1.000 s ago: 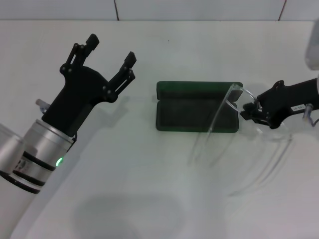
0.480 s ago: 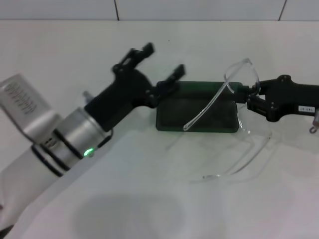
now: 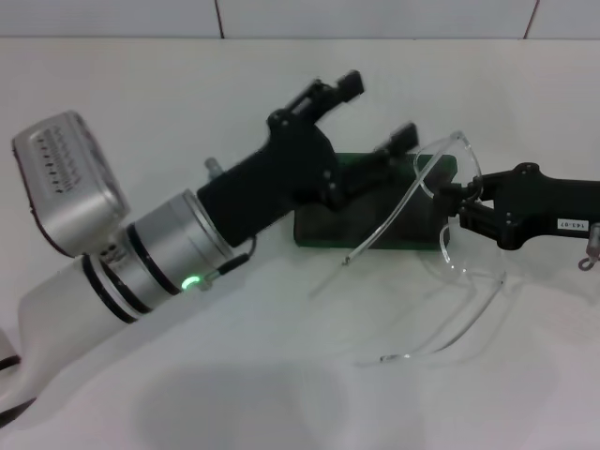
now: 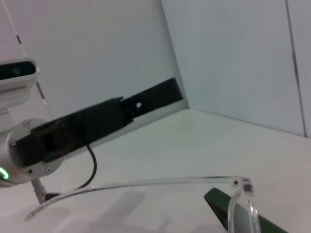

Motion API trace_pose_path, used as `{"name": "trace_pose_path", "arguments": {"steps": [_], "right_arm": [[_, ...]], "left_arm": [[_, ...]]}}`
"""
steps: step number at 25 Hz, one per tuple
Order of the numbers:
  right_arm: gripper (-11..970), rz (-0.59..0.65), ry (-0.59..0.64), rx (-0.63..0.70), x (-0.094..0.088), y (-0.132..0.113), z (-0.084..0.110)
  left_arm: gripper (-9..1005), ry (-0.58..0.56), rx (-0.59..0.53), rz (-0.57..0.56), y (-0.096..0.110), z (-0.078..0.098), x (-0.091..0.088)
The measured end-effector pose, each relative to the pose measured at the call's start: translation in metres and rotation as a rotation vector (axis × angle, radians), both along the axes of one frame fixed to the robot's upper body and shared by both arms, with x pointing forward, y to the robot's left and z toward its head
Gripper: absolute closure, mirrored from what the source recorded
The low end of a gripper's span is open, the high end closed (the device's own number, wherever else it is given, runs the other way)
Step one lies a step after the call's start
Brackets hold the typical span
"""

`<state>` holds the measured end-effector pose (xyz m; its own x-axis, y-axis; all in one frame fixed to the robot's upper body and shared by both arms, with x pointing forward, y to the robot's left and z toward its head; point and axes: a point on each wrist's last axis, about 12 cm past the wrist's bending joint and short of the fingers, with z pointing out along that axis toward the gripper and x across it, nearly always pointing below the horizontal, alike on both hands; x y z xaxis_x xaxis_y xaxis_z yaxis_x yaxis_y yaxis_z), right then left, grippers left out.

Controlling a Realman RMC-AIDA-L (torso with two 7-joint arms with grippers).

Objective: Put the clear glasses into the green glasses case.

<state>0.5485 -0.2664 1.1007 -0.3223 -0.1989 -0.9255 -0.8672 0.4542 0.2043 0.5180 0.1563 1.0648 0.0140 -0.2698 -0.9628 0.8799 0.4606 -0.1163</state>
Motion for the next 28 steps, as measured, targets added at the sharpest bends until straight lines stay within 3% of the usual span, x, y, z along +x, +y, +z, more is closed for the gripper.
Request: {"name": "trace_pose_path", "arguments": {"steps": [7, 20, 28], "right_arm": [[835, -0.013, 0.028, 0.051, 0.003, 0.004, -0.001], [835, -0.047, 0.094, 0.238, 0.010, 0.011, 0.001], [834, -0.040, 0.127, 0.284, 0.007, 0.013, -0.001]], "left_arm": [[124, -0.008, 0.075, -0.153, -0.012, -0.004, -0.010], [124, -0.022, 0.105, -0.160, -0.015, -0.010, -0.017], [124, -0.012, 0.111, -0.155, -0.014, -0.013, -0.020]]}}
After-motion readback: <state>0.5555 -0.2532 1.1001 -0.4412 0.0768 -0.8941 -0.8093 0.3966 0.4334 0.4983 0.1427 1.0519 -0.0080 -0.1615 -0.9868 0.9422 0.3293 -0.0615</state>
